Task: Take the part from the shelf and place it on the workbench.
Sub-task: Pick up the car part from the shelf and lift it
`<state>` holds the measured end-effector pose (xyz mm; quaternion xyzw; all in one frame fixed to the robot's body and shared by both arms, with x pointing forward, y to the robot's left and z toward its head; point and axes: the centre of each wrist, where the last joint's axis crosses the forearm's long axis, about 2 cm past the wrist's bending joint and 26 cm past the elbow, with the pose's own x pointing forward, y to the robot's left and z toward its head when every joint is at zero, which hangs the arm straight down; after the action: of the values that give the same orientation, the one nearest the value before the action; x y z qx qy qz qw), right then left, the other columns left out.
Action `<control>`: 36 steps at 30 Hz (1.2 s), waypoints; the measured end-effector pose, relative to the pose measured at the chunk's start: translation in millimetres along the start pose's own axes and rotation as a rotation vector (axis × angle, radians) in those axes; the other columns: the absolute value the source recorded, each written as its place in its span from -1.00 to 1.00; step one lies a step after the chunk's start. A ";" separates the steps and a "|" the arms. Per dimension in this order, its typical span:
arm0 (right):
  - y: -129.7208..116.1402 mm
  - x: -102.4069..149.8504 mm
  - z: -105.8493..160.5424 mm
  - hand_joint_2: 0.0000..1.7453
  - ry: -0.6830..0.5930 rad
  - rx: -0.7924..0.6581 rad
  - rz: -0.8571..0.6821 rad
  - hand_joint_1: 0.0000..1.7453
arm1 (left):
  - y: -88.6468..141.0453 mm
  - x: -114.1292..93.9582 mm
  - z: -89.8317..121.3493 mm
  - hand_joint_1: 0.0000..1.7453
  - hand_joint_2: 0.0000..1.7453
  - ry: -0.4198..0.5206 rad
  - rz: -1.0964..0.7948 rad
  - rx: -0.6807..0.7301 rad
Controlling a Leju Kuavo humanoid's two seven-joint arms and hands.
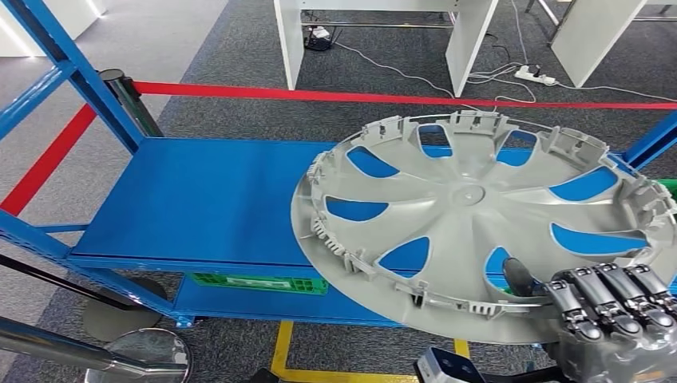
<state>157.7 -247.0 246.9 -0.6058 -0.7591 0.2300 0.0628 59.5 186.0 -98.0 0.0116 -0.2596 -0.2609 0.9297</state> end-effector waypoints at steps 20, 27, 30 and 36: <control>3.9 4.7 0.9 1.00 0.066 0.010 -0.023 1.00 | 0.8 0.2 -0.2 -1.00 -1.00 0.016 -0.014 0.005; 6.2 7.2 1.4 1.00 0.074 0.015 -0.034 1.00 | 2.4 0.0 -0.6 -1.00 -1.00 0.016 -0.020 0.013; 6.6 7.8 1.7 1.00 0.076 0.017 -0.037 1.00 | 3.1 -1.3 -0.4 -1.00 -1.00 0.019 -0.021 0.015; 7.5 8.7 1.9 1.00 0.077 0.020 -0.042 1.00 | 3.8 -1.6 -0.5 -1.00 -1.00 0.019 -0.023 0.016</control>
<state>161.5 -238.1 240.4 -0.5976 -0.7662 0.2126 0.1028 60.4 190.0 -98.6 0.0243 -0.2527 -0.2692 0.9290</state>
